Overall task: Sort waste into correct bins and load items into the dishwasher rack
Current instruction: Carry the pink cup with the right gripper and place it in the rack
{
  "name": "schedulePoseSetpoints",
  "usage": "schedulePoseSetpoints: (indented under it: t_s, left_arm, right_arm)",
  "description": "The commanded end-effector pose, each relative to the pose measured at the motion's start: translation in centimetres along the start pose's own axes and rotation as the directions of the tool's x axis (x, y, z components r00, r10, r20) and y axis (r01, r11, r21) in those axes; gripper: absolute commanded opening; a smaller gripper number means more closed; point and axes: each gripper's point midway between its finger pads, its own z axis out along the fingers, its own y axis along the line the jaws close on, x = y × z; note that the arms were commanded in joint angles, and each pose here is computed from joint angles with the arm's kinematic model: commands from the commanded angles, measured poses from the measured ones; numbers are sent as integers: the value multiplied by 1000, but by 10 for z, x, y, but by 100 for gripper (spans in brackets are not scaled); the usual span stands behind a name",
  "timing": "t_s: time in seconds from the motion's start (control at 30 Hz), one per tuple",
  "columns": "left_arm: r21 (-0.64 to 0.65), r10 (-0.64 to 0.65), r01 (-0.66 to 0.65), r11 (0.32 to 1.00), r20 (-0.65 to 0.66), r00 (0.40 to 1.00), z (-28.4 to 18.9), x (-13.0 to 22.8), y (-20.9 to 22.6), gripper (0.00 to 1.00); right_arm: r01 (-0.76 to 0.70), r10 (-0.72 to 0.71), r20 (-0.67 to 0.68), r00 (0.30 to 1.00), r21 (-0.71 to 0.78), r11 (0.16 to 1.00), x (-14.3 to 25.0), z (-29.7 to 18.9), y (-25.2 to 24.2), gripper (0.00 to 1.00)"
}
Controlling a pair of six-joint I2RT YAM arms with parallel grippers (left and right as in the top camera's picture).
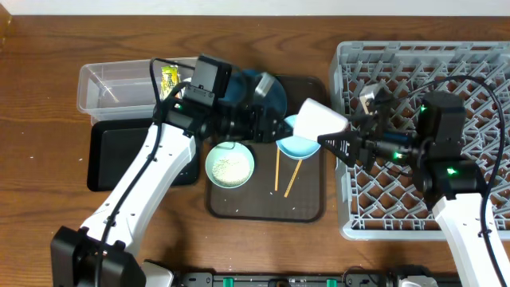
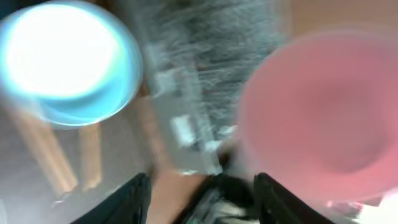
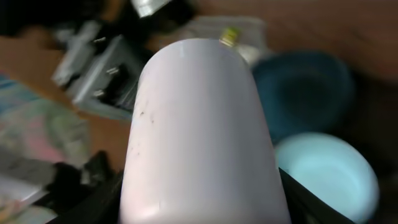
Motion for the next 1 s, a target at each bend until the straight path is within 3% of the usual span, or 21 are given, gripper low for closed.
schedulePoseSetpoints:
  t_s: [0.0, 0.13, 0.33, 0.67, 0.83, 0.97]
  left_arm:
    - [-368, 56, -12, 930, 109, 992, -27, -8, 53, 57]
    - [-619, 44, 51, 783, 137, 990, -65, 6, 90, 57]
    - [-784, 27, 83, 615, 126, 992, -106, 31, 111, 57]
    - [-794, 4, 82, 603, 107, 994, -109, 41, 112, 57]
    - [-791, 4, 82, 606, 106, 994, -109, 41, 112, 57]
    - [-791, 5, 82, 606, 107, 994, -109, 40, 112, 57]
  right_arm:
    - [-53, 58, -15, 998, 210, 976, 2, -2, -31, 1]
    - [-117, 141, -33, 990, 391, 913, 10, -16, -55, 1]
    - [-177, 252, -13, 968, 675, 716, 7, -67, -78, 1]
    - [-337, 370, 192, 909, 861, 381, -6, -178, -98, 1]
    - [-406, 477, 295, 828, 902, 146, 17, -235, -124, 1]
    - [-438, 560, 354, 749, 899, 17, 42, -262, -145, 1]
